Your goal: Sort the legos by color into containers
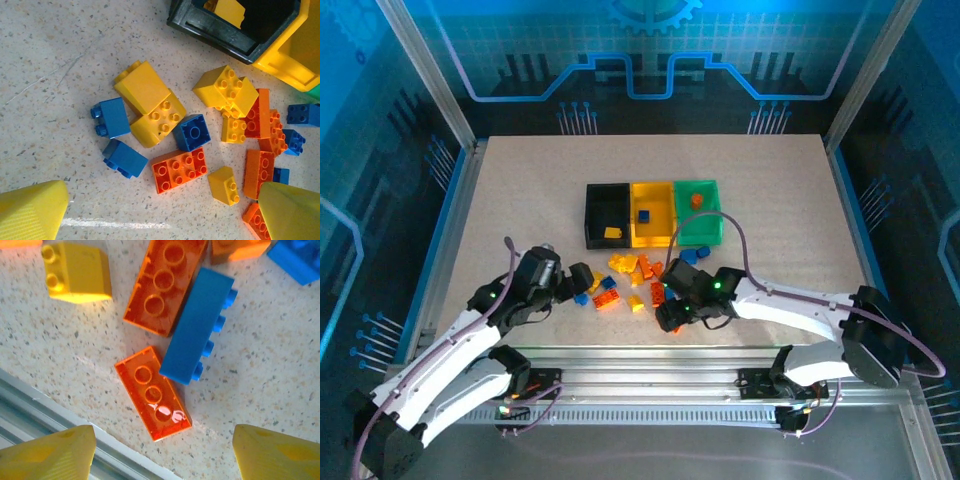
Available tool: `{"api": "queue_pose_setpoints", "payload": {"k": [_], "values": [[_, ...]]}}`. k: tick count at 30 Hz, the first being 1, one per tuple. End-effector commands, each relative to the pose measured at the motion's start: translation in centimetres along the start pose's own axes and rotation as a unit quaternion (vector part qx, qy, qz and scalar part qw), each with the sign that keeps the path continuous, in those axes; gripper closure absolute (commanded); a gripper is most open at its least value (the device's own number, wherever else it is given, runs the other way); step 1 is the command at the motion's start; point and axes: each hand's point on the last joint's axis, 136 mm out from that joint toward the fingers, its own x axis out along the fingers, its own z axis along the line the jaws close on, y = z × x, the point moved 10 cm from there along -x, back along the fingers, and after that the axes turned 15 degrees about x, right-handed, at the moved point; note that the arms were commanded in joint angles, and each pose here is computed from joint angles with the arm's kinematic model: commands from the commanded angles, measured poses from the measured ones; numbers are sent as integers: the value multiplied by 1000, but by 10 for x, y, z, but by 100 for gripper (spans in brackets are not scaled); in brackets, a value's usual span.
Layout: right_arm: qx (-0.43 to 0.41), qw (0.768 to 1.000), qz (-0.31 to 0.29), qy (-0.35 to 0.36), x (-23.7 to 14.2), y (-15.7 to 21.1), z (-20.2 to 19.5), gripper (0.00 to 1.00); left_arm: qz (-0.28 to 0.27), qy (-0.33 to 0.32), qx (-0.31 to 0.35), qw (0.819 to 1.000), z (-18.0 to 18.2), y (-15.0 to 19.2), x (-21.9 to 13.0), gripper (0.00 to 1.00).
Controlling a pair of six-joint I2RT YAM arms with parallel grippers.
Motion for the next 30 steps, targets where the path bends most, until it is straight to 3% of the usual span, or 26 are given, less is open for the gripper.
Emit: {"api": "queue_pose_setpoints", "payload": {"k": [1, 20, 25, 30], "values": [[-30, 1000, 1, 10, 8, 3, 3, 26, 2, 9, -5, 1000, 0, 0, 4, 1], [-122, 987, 40, 93, 55, 7, 28, 31, 12, 4, -16, 1000, 2, 4, 8, 1], [-115, 987, 62, 93, 65, 13, 28, 41, 15, 3, -16, 1000, 3, 5, 8, 1], [-117, 987, 60, 93, 65, 16, 30, 61, 15, 5, -15, 1000, 2, 4, 6, 1]]}}
